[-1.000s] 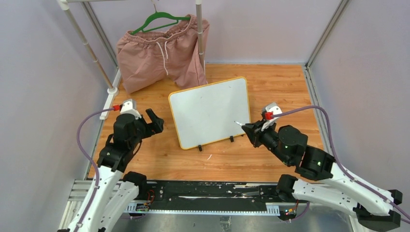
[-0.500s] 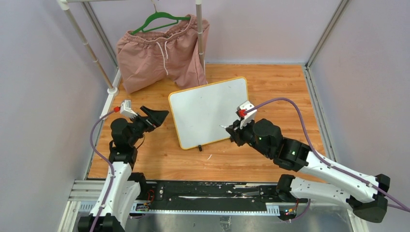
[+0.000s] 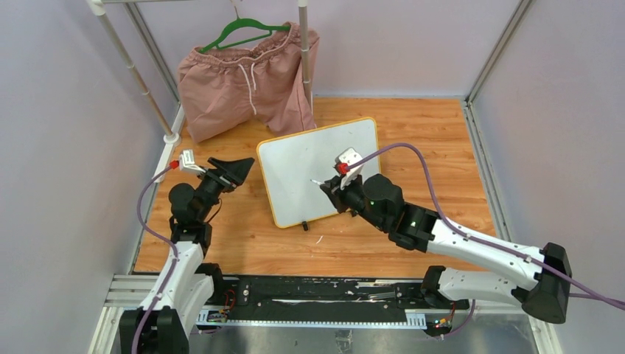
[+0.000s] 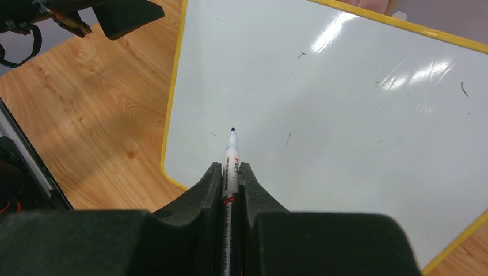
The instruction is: Write a sentence on the whiteboard
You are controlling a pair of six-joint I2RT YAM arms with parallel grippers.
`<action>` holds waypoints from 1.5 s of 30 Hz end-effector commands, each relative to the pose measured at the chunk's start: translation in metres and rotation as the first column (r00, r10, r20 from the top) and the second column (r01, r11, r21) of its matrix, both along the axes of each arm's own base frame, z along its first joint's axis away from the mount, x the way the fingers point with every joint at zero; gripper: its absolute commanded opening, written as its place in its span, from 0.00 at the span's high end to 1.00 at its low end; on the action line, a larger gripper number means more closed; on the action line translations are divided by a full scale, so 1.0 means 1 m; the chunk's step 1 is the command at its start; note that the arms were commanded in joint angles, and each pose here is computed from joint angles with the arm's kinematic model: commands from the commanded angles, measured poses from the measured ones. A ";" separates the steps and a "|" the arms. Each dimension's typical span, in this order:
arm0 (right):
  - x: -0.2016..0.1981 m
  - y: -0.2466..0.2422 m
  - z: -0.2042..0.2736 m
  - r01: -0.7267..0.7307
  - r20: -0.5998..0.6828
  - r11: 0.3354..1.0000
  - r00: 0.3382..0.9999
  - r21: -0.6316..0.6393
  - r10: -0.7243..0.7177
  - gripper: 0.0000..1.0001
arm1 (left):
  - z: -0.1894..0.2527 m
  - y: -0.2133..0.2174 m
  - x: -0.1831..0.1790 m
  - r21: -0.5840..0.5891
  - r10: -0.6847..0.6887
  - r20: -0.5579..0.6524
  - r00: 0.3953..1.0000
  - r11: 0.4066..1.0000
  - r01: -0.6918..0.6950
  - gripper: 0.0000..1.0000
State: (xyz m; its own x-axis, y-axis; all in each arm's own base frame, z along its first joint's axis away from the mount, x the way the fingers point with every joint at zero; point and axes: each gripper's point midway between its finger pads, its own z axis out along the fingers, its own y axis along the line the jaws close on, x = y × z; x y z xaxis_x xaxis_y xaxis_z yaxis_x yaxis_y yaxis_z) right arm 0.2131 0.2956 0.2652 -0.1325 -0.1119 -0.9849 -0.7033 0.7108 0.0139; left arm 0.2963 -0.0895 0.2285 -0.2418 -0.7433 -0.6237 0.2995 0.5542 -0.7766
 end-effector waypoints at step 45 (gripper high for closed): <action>0.052 0.092 0.050 -0.019 0.098 0.984 0.995 0.176 0.002 1.00 | -0.062 -0.051 -0.020 0.081 -0.210 -0.082 0.974 0.973 0.216 0.50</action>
State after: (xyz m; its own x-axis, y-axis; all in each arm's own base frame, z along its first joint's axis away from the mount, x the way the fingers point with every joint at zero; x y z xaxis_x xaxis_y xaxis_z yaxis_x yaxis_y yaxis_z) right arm 0.2544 0.3838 0.2867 -0.0798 -0.0099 -0.9968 -0.7344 0.6768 0.0520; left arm 0.2761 -0.1384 0.1642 -0.4518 -0.6215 -0.6400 0.3269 0.5521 -0.7670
